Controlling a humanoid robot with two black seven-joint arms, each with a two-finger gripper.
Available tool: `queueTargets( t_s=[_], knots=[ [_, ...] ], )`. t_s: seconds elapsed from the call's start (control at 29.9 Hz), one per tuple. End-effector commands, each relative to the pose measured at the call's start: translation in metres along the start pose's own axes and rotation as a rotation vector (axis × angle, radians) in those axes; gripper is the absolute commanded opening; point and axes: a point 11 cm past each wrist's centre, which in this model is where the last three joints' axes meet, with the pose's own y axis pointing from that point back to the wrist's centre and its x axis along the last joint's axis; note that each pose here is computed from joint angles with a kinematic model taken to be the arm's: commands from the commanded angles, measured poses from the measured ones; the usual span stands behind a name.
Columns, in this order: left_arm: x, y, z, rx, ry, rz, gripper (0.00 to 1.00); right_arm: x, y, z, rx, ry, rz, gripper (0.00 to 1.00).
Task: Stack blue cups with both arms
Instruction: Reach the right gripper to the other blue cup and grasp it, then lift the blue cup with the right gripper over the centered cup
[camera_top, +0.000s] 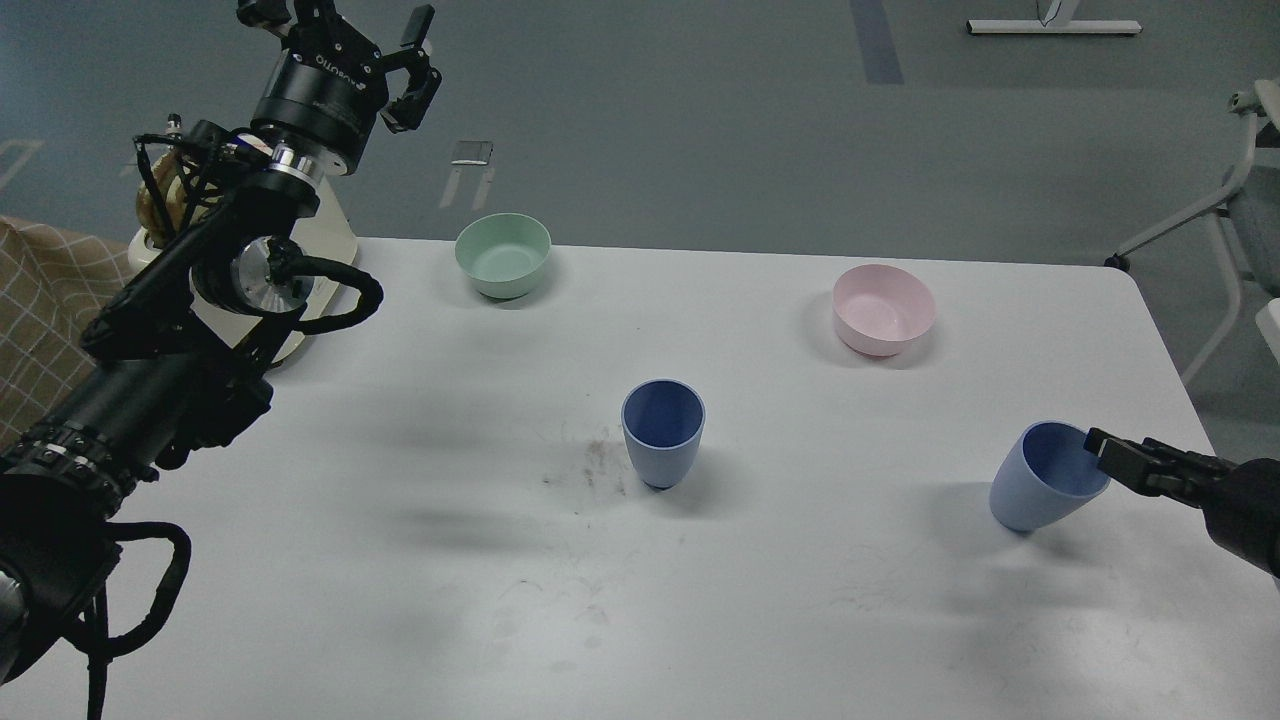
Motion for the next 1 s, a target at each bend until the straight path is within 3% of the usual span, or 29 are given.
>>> queueTargets(
  t_s=[0.0, 0.1, 0.17, 0.44, 0.67, 0.97],
  knots=[
    [0.000, 0.000, 0.000, -0.001, 0.001, 0.002, 0.98, -0.003, -0.004, -0.003, -0.004, 0.010, -0.014, 0.61],
    [0.002, 0.000, 0.002, -0.003, -0.002, 0.003, 0.98, -0.005, -0.005, -0.003, -0.012, 0.013, -0.023, 0.47],
    [0.002, 0.000, 0.003, -0.003, -0.004, 0.004, 0.98, -0.008, -0.006, 0.000, -0.041, 0.015, -0.033, 0.25],
    [0.004, 0.000, 0.005, -0.010, -0.003, 0.007, 0.98, -0.008, -0.005, -0.001, -0.047, 0.017, -0.033, 0.01],
    [0.005, 0.000, 0.007, -0.015, -0.003, 0.009, 0.98, 0.001, -0.004, -0.010, -0.011, 0.011, -0.004, 0.00],
    [0.000, -0.001, 0.003, -0.010, 0.008, 0.003, 0.98, 0.148, 0.028, -0.085, 0.239, 0.035, 0.343, 0.00]
  ],
)
